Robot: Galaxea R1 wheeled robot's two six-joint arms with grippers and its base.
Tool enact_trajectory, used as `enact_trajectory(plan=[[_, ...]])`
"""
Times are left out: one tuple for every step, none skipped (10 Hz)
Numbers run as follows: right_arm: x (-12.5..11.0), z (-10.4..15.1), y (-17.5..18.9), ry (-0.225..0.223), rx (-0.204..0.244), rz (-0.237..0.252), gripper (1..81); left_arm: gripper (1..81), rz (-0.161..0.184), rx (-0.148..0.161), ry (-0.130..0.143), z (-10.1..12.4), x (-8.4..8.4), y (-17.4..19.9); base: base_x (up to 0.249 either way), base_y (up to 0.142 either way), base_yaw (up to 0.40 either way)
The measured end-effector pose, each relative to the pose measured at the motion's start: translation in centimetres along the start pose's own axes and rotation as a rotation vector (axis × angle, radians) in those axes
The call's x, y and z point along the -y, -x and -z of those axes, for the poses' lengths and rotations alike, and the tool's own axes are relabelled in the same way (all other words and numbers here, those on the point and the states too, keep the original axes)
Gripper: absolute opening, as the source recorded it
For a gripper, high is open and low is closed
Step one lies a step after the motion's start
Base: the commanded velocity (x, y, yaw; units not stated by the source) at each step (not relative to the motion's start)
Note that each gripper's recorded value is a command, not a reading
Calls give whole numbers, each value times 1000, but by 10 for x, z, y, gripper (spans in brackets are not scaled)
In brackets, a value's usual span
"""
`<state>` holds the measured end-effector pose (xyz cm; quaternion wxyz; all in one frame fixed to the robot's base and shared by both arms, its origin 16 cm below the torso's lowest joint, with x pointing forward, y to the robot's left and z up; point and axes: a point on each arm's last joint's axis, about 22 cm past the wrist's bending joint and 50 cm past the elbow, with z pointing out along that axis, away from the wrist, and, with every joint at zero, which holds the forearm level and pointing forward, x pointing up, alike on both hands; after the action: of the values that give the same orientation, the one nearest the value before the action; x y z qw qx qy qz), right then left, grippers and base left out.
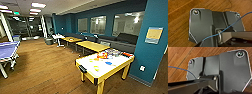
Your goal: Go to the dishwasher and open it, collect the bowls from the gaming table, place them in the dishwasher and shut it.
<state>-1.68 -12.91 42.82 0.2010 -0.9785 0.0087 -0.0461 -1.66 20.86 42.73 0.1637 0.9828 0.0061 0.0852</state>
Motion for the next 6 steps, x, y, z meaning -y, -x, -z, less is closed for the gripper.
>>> enact_trajectory(plan=[[0, 0, -1, 0, -1, -2, 811, 811, -2, -1, -2, 1, 2, -1, 116, 0, 0], [0, 0, -3, 0, -3, -1, 811, 811, -4, -4, -5, 1, 4, -3, 114, 0, 0], [1, 0, -4, -2, -4, -1, 811, 811, -5, -4, -7, 1, 6, -3, 88, 0, 0], [1, -1, -7, -2, -8, 2, 811, 811, -5, -5, -8, 2, 7, -4, 73, 75, 0], [2, -1, -8, -4, -10, 5, 811, 811, -5, -7, -9, 2, 8, -6, 72, 79, 0], [1, 0, -4, -2, -7, 6, 811, 811, -4, -5, -9, 2, 8, -3, 72, 79, 0]])
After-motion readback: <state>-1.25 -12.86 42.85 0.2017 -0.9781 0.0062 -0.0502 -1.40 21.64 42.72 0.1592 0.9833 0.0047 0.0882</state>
